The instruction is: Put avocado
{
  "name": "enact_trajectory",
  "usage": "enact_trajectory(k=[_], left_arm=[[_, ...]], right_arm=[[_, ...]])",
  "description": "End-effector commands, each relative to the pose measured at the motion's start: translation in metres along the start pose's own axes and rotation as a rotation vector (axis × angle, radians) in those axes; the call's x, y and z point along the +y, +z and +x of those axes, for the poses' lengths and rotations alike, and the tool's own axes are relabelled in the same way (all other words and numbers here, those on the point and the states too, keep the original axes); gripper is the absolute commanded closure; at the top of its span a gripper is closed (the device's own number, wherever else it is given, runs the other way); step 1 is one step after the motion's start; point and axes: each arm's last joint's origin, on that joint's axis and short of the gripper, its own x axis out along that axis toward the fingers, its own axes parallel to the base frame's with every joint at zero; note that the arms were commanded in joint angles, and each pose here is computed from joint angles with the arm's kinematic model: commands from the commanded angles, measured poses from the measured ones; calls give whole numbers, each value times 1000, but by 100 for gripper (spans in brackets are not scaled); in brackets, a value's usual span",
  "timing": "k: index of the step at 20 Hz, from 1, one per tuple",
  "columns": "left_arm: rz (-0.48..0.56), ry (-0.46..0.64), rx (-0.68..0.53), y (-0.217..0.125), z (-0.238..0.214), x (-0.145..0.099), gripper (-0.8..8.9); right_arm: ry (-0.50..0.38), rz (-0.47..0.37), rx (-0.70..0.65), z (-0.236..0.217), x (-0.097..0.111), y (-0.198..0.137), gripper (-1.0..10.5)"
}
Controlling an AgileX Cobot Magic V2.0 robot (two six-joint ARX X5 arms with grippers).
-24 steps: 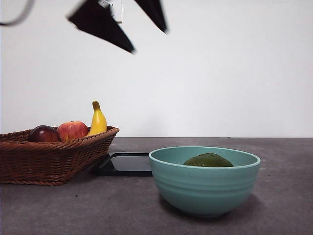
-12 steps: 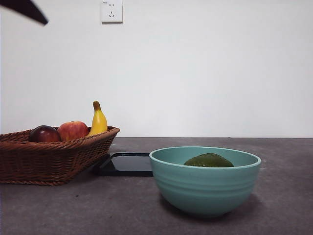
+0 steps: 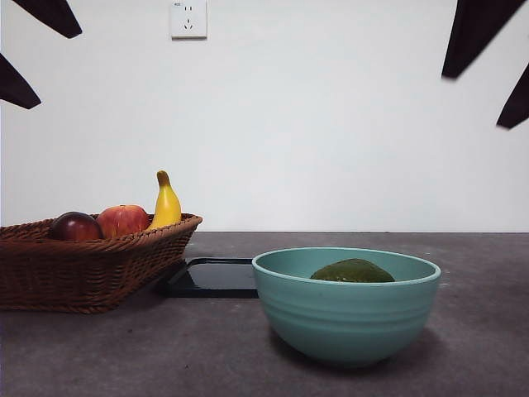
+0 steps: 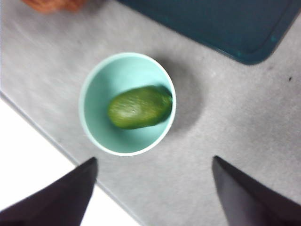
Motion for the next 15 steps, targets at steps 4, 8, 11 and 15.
enact_trajectory(k=[4,8,11,15], left_arm=[[24,-10,-9,3,-1,-2,440],[23,-10,-9,3,-1,-1,440],[24,-10,-9,3,-1,-1,440],[24,-10,-10,3,-1,-1,440]], right_arm=[[-34,-51,75,38,4,21,601],[-74,-70,140,72,2,30,655],[-83,-73,172,93,-1,35,658],[-80,-78,199,114,-3,38,686]])
